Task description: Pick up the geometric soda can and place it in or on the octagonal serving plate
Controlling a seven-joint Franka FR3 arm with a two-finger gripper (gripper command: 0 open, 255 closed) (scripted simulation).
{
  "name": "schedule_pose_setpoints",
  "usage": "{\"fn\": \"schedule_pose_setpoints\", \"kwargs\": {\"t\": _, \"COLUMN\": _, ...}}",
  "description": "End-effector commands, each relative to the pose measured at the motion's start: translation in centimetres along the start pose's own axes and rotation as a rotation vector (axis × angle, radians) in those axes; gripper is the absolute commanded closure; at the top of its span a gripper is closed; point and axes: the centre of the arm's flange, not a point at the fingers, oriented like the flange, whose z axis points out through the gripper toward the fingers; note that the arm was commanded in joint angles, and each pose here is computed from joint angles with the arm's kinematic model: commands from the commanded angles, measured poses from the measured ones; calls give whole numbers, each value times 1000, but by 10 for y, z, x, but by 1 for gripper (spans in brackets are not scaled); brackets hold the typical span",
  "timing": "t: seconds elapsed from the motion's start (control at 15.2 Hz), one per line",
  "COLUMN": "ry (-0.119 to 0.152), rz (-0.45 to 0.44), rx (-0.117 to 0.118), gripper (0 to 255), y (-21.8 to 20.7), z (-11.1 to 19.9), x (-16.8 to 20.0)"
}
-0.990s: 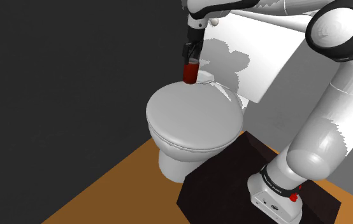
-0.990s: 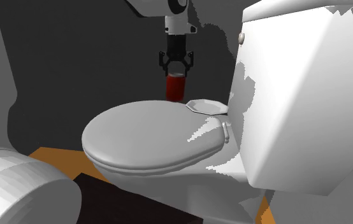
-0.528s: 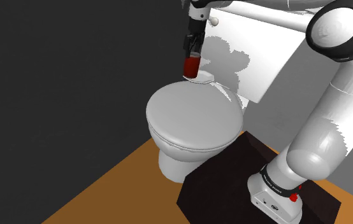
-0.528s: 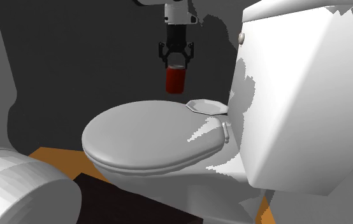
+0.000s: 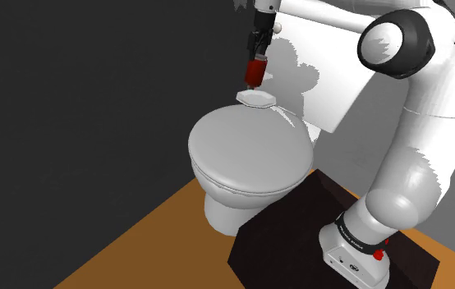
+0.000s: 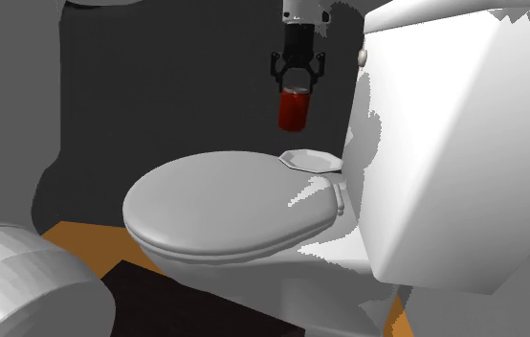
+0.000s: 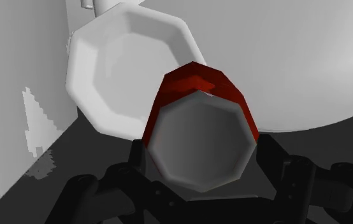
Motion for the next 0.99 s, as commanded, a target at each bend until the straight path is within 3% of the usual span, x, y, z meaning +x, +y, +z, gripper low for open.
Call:
{"fn": "schedule_pose_setpoints", "kwargs": {"t": 0.0, "ry": 0, "rz": -1, "rx": -1, "gripper": 255, "y": 25, "z": -7, "x": 2}}
{"fn": "schedule_pose_setpoints", "kwargs": {"t": 0.13, "ry": 0, "rz": -1, "rx": -1, "gripper": 255, "y": 60, "z": -17, "x": 8}}
{"fn": "schedule_pose_setpoints", "kwargs": {"t": 0.92, "ry": 0, "rz": -1, "rx": -1, "gripper": 255, "y": 60, "z": 47, "x": 9}}
